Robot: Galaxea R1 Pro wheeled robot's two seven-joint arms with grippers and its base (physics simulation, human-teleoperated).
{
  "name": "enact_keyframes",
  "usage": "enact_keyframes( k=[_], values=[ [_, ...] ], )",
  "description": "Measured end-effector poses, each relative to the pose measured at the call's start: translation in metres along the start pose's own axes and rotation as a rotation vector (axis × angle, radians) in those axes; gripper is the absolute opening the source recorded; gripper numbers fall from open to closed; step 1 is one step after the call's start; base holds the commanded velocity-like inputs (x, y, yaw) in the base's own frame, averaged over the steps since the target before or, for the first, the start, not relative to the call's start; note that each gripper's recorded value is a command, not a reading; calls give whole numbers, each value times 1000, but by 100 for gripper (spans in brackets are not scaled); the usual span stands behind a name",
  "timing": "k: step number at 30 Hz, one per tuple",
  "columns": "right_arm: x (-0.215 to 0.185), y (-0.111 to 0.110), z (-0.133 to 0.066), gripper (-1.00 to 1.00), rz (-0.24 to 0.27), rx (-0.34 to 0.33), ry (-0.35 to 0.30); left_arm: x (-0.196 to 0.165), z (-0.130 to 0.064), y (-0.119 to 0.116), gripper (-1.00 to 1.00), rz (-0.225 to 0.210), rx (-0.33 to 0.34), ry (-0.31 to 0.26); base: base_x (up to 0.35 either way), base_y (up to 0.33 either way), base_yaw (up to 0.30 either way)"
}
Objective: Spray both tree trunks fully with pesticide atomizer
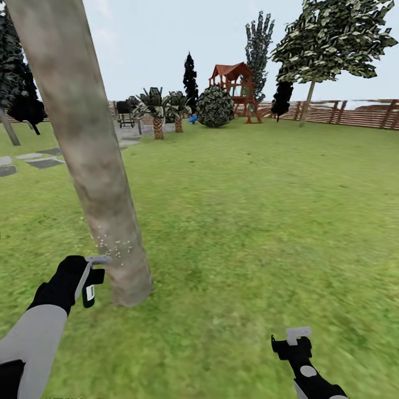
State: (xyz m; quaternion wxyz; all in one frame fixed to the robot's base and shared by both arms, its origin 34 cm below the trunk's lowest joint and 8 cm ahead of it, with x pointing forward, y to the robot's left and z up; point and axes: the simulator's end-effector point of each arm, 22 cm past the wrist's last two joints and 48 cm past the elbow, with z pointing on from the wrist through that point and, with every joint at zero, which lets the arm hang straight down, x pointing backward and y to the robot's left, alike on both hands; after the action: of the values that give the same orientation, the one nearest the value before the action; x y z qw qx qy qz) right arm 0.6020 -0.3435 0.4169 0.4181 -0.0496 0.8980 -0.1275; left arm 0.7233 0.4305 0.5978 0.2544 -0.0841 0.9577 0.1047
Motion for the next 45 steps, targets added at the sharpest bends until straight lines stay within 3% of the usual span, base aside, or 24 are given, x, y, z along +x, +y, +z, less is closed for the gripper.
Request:
enact_keyframes(
  k=[16,22,26,37,45],
  values=[
    [0,0,0,100,0,0,0,0,0,3,-100,0,-4,1,17,-273,41],
    [0,1,0,100,0,-1,0,1,0,22,-100,23,-90,3,120,-270,265],
    [0,1,0,100,0,-1,0,1,-1,19,-100,19,-85,4,222,-203,251],
    [0,1,0,100,0,-1,1,-2,-2,14,-100,16,-75,1,319,-27,20],
    [2,2,-1,100,-1,-4,3,2,-1,15,-100,15,-78,7,29,-3,206]
  ],
)
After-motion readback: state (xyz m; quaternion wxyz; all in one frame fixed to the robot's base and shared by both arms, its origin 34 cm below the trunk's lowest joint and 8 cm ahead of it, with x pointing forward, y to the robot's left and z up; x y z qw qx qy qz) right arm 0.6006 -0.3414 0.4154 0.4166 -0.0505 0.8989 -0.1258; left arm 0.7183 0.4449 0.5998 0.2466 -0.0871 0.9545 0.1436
